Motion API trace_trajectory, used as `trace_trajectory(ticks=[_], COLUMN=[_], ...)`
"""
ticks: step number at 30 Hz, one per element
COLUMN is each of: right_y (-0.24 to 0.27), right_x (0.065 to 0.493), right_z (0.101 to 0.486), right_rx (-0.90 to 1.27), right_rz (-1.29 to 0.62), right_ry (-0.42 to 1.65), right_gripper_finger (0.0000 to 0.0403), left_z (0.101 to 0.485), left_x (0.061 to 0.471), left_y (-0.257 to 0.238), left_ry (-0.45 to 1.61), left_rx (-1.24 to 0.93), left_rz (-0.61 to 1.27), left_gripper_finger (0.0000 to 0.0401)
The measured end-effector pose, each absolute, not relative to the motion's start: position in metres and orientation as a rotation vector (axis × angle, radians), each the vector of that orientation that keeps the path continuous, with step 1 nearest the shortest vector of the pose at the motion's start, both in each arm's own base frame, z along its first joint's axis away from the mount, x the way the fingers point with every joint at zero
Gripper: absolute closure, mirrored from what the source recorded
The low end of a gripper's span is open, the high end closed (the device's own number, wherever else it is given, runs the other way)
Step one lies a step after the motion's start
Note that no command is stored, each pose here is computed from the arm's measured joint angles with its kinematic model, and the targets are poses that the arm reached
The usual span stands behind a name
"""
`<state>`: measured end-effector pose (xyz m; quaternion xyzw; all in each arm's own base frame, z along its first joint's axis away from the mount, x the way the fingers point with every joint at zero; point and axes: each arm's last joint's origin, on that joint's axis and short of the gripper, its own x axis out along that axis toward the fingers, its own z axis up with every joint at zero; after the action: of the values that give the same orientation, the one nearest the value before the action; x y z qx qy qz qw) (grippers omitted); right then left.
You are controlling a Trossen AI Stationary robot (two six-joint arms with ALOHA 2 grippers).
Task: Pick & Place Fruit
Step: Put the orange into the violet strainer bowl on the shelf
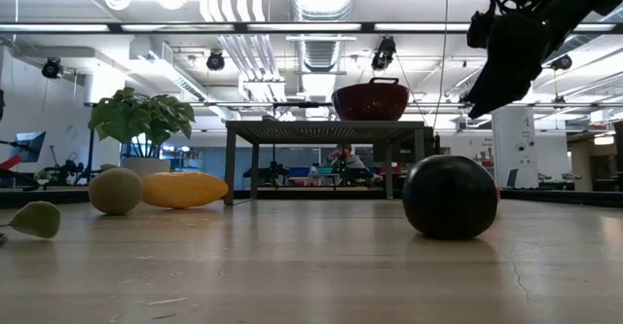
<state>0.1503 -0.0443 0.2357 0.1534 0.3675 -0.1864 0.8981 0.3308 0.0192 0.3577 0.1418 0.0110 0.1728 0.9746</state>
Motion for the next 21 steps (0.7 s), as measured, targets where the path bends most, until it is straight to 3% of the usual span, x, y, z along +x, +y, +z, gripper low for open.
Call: trace_trajectory(ticks=[7,15,21], right_y=[-0.037,-0.037,-0.038], right_x=[0.152,0.152,0.152], right_z=[0.232,0.232,0.233], right_rx=[0.322,0.305,0.291], right_rz=[-0.351,-0.348,-0.371], right_ry=[0.767,0.769,0.761], right_gripper_finger=[0.003,0.003,0.003], left_z=[0.347,0.334,0.33], left_x=[0.308,0.265,0.242], left_y=[0.002,-0.04,-0.084], left_ry=[0.297,0.596,0.667], left_rx=[0.354,0.218,0.079], left_rz=[0.25,0.107,-0.002], left_gripper_finger=[0.0085,0.0085,0.0085])
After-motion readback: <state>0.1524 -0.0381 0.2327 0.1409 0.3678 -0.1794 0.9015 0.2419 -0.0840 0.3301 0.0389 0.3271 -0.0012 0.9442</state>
